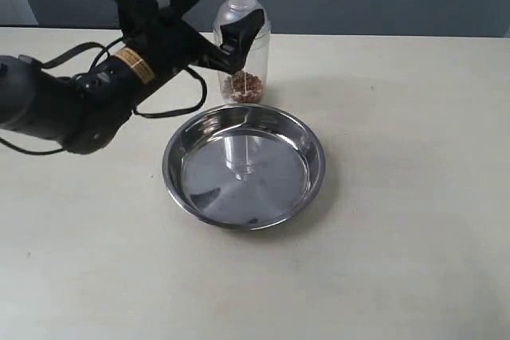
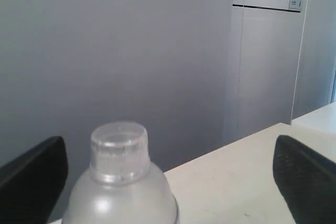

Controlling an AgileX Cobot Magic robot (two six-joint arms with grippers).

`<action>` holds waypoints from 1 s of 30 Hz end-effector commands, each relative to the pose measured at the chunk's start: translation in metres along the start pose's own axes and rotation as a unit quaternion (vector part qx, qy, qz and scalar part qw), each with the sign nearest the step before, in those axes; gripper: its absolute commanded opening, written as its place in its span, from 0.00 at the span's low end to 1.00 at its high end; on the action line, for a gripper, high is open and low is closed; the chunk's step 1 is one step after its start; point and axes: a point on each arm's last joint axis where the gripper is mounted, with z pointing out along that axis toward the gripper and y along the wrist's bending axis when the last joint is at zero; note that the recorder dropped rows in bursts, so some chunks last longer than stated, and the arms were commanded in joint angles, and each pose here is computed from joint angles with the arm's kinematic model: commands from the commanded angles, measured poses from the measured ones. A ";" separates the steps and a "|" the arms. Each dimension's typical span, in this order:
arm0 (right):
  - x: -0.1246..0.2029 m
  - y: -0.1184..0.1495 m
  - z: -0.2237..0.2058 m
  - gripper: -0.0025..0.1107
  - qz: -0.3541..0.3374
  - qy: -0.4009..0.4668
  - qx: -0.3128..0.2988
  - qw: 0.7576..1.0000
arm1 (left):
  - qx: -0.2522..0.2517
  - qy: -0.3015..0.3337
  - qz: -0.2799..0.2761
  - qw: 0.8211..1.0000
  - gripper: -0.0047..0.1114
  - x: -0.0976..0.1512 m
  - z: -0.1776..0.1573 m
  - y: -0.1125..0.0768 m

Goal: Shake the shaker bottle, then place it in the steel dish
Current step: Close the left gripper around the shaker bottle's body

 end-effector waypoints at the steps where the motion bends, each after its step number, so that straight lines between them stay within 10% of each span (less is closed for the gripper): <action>1: 0.000 0.000 0.000 0.02 -0.003 -0.005 -0.001 1.000 | 0.007 0.022 0.027 0.999 0.95 -0.011 0.024 0.003; 30: 0.000 0.000 0.000 0.02 -0.003 -0.005 -0.001 1.000 | 0.016 0.053 -0.014 0.998 0.95 0.037 0.076 0.037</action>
